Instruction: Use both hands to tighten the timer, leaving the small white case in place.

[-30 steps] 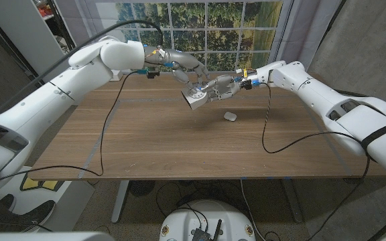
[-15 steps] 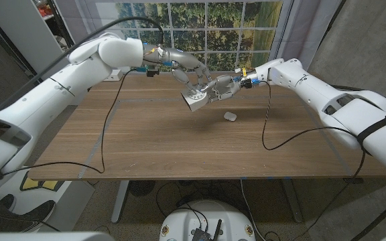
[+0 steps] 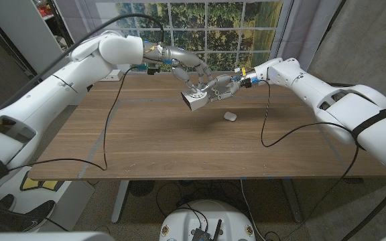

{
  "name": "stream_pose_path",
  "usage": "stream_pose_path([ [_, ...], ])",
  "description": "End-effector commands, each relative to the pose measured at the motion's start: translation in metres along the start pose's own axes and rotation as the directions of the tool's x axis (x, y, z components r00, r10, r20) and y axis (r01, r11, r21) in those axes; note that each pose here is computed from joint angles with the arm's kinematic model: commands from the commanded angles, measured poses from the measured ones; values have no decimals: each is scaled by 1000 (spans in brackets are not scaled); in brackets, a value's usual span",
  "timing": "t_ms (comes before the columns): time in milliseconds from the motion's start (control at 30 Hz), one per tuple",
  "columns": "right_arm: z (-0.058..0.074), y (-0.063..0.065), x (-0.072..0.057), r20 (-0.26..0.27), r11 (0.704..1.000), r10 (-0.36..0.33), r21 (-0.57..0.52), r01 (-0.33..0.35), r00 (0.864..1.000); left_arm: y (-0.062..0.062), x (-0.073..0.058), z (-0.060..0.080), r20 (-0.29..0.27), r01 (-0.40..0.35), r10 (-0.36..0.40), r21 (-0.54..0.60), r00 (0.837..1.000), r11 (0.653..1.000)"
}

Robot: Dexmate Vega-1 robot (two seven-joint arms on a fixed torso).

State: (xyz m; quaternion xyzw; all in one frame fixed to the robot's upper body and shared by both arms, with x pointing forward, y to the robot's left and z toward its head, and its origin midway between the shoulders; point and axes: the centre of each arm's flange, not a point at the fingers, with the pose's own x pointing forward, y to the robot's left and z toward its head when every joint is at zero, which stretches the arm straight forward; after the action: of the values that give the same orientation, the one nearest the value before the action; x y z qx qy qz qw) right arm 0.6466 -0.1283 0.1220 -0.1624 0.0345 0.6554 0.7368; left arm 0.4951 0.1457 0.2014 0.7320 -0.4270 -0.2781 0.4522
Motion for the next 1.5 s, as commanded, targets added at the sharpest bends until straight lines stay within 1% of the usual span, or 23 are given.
stream_pose_path([
  [33,-6,-2,-4,18,1000,-9,8,9,1000,1,-2,-7,-61,-60,61,15,996,998],
  [133,-8,-3,-5,25,1000,-20,10,20,999,1,-4,-9,-92,-74,76,24,993,997],
  [333,-10,-5,-7,36,999,-31,15,30,999,1,-5,-12,-118,-76,78,24,990,997],
  [500,-12,-6,-9,45,999,-41,20,40,998,2,-6,-17,-181,-63,69,41,981,997],
  [600,-13,-6,-10,51,999,-48,26,47,998,2,-8,-20,-208,-88,95,41,973,995],
  [833,-16,-7,-13,60,998,-65,26,63,996,3,-10,-21,-248,-137,147,57,958,989],
  [933,-16,-7,-15,62,996,-87,6,87,994,1,-13,-22,-270,-181,187,48,945,982],
  [1000,-16,-7,-17,59,993,-113,-25,115,992,0,-16,-23,-291,-223,224,35,930,974],
  [1100,-14,-6,-21,52,984,-157,-76,160,986,-5,-23,-25,-325,-320,296,-23,898,947],
  [1167,-13,-5,-23,44,975,-188,-114,192,981,-11,-27,-29,-353,-387,337,-80,873,919],
  [1233,-11,-3,-26,35,963,-218,-156,221,975,-18,-33,-33,-386,-456,375,-144,843,878],
  [1300,-8,0,-28,24,949,-246,-199,245,969,-25,-38,-38,-414,-524,409,-216,813,824],
  [1433,-4,6,-31,6,914,-303,-280,292,953,-43,-51,-46,-476,-648,467,-350,745,677],
  [1500,-3,8,-31,-2,899,-326,-310,309,945,-54,-56,-51,-496,-680,476,-412,726,607],
])
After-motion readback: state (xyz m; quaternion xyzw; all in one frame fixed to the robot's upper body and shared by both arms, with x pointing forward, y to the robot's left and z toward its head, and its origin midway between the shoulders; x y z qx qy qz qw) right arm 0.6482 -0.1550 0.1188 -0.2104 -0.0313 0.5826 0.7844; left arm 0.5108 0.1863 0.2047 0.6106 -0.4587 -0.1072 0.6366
